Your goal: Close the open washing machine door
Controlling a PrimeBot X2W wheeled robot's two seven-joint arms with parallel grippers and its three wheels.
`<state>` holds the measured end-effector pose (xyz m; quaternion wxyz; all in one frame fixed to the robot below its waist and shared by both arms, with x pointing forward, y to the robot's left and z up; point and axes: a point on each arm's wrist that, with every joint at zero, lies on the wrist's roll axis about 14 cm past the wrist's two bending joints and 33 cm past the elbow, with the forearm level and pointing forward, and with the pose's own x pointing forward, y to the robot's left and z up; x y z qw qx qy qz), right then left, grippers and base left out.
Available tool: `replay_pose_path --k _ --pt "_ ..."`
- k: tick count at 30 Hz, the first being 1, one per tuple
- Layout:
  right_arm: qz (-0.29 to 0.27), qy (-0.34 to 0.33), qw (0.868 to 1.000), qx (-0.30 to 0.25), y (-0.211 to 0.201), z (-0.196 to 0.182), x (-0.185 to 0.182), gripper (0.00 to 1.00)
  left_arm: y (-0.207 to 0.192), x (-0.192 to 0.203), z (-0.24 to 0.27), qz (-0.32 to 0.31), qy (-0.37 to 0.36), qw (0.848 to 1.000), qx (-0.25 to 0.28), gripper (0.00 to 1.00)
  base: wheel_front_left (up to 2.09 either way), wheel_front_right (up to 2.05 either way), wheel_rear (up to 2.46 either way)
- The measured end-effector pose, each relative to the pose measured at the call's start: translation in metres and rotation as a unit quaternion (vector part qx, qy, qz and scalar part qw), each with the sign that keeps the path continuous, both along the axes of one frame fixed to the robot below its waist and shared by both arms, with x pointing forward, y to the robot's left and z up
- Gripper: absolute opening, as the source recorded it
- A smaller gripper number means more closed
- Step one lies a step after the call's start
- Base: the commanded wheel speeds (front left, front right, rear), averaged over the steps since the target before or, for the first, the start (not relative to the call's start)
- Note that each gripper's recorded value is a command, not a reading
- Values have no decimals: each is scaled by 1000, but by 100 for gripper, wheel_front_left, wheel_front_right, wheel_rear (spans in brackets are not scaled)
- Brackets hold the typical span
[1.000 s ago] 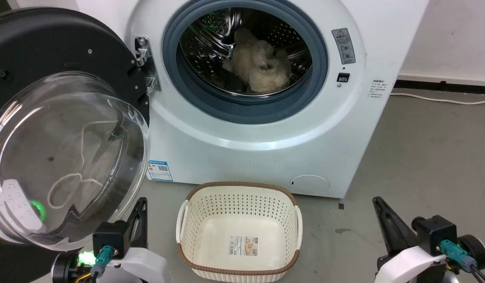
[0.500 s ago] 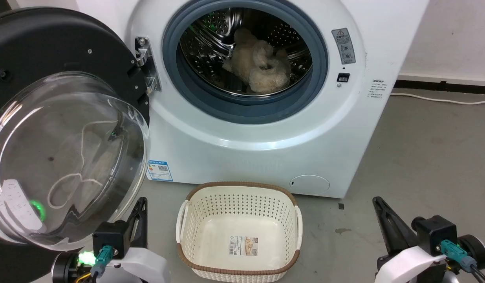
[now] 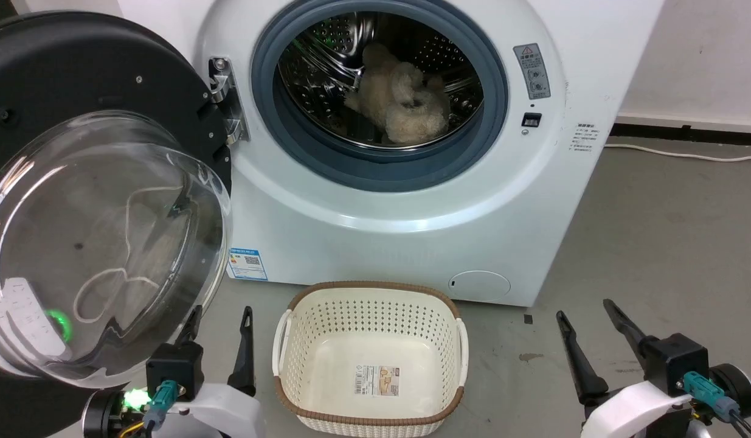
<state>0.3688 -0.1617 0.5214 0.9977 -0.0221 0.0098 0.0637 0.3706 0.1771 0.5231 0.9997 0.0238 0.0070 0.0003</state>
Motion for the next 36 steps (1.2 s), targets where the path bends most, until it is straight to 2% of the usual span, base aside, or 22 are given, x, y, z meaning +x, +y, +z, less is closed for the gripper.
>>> replay_pose_path --k 16,36 --pt "9 -17 1000 6 5 5 3 100 -1 -4 5 0 -17 1000 6 100 0 0 0" --pt "89 -24 996 8 59 3 15 100 39 -34 17 64 -46 997 28 100 0 0 0"
